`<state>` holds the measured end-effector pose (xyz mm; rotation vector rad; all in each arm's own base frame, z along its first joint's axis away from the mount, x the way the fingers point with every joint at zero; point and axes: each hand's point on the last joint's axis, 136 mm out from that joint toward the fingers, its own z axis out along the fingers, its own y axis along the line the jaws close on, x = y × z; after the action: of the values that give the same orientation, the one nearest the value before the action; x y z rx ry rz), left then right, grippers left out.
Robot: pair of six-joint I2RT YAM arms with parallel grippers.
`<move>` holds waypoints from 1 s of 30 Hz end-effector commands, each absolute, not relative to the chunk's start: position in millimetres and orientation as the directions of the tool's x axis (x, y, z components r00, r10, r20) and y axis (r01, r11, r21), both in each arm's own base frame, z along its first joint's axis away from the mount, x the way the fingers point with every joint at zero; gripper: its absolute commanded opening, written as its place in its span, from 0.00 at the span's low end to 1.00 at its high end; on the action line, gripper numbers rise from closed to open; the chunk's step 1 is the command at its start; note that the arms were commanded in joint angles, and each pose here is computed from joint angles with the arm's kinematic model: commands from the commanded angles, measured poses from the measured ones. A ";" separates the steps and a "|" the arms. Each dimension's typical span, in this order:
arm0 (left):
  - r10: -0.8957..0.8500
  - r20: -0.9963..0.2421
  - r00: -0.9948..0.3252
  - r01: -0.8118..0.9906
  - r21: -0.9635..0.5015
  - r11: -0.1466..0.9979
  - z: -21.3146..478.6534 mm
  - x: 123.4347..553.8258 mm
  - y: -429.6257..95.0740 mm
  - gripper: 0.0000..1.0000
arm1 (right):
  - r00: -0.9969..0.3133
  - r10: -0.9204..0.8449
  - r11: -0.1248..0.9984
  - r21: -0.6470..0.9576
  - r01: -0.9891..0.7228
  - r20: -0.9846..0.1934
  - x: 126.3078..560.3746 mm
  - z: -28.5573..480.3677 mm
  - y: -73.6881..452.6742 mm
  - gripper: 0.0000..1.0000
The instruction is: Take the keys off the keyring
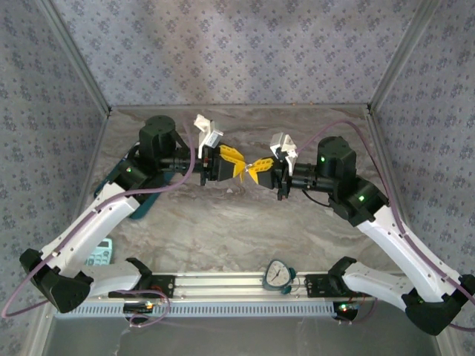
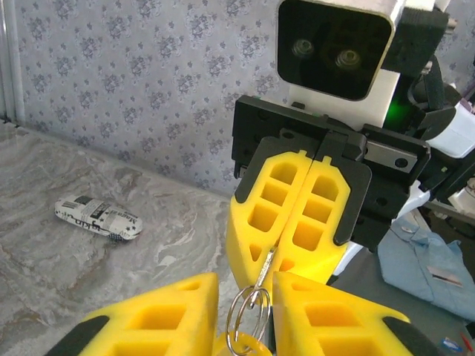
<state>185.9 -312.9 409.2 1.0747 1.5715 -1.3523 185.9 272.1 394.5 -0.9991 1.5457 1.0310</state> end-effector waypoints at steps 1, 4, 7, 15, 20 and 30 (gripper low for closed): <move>0.102 -0.951 -0.293 0.956 -0.291 0.032 421.2 176.6 -312.9 0.22 | -0.137 -0.078 0.281 0.110 -0.953 -0.988 179.6 418.7 269.4 0.00; 0.104 -0.950 -0.293 0.956 -0.291 0.031 420.5 176.4 -313.1 0.13 | -0.139 -0.077 0.280 0.112 -0.953 -0.987 179.5 418.8 269.7 0.00; 0.099 -0.952 -0.290 0.957 -0.288 0.035 421.2 177.3 -313.0 0.01 | -0.139 -0.077 0.281 0.113 -0.953 -0.987 179.3 418.4 269.7 0.00; -0.059 -0.939 -0.339 0.934 -0.343 0.097 435.6 196.1 -305.6 0.00 | -0.131 -0.063 0.303 0.106 -0.947 -0.989 180.8 412.7 266.7 0.00; -0.170 -0.911 -0.375 0.913 -0.395 0.106 448.1 206.0 -299.4 0.00 | -0.068 -0.020 0.320 0.058 -0.946 -0.998 178.3 413.0 265.3 0.00; -0.217 -0.887 -0.406 0.902 -0.428 0.061 454.6 200.2 -300.0 0.00 | 0.066 0.001 0.349 -0.062 -0.935 -0.998 165.2 415.7 270.2 0.00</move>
<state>206.2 -308.4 427.4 0.7625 1.5140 -1.5307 164.2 274.9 399.7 -0.9807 1.3496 0.9532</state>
